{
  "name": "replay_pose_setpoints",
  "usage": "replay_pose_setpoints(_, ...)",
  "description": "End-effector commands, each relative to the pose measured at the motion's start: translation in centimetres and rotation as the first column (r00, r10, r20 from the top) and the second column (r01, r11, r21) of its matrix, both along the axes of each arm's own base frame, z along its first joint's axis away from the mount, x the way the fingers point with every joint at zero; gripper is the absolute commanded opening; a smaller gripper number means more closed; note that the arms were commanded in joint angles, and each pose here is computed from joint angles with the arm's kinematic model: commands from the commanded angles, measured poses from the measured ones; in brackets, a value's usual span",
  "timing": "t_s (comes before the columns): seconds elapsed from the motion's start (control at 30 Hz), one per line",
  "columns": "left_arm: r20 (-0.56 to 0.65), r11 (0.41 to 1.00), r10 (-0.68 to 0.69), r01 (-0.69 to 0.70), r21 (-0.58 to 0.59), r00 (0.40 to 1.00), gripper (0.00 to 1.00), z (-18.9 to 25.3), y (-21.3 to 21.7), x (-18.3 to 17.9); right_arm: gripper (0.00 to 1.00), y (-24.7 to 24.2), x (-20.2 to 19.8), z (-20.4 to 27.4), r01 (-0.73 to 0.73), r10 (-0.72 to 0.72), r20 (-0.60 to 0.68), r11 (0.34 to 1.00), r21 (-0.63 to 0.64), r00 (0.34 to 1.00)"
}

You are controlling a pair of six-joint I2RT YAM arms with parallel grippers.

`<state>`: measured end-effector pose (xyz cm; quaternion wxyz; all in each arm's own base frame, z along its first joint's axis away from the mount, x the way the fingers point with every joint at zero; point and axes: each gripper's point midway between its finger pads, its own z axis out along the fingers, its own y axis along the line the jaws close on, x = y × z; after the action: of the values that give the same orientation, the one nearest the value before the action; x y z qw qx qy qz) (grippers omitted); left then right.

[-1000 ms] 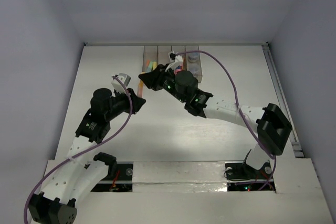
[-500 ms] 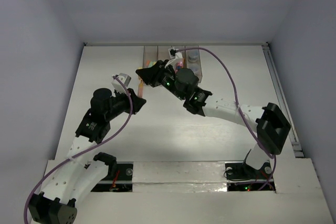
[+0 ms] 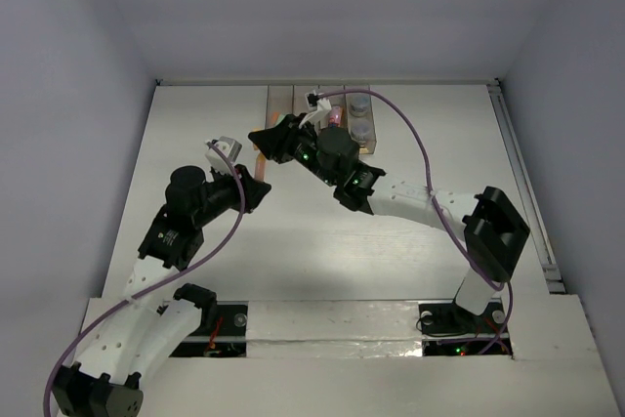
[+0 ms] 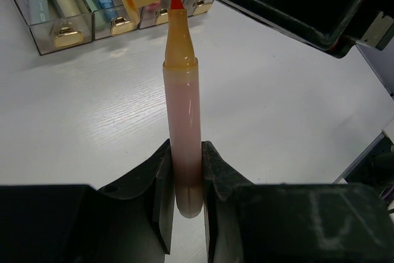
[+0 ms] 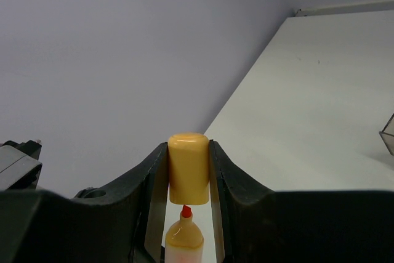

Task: Sort the stationery into containers
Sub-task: Close the pen cap on the pen.

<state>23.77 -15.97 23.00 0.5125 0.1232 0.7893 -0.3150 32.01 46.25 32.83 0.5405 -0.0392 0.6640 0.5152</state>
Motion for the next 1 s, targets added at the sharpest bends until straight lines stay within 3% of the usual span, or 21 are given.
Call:
replay_pose_setpoints(0.0,0.09,1.0,0.003,-0.001,-0.024,0.996,0.0,2.6,0.0,0.5,0.12,-0.5,-0.3,2.9,0.009,-0.012,0.058,0.998,0.062,0.998)
replay_pose_setpoints(0.97,0.06,1.0,-0.016,0.018,-0.02,0.998,0.0,1.8,-0.4,0.5,0.12,-1.8,-0.7,4.4,0.033,-0.04,0.094,0.996,0.08,0.995)
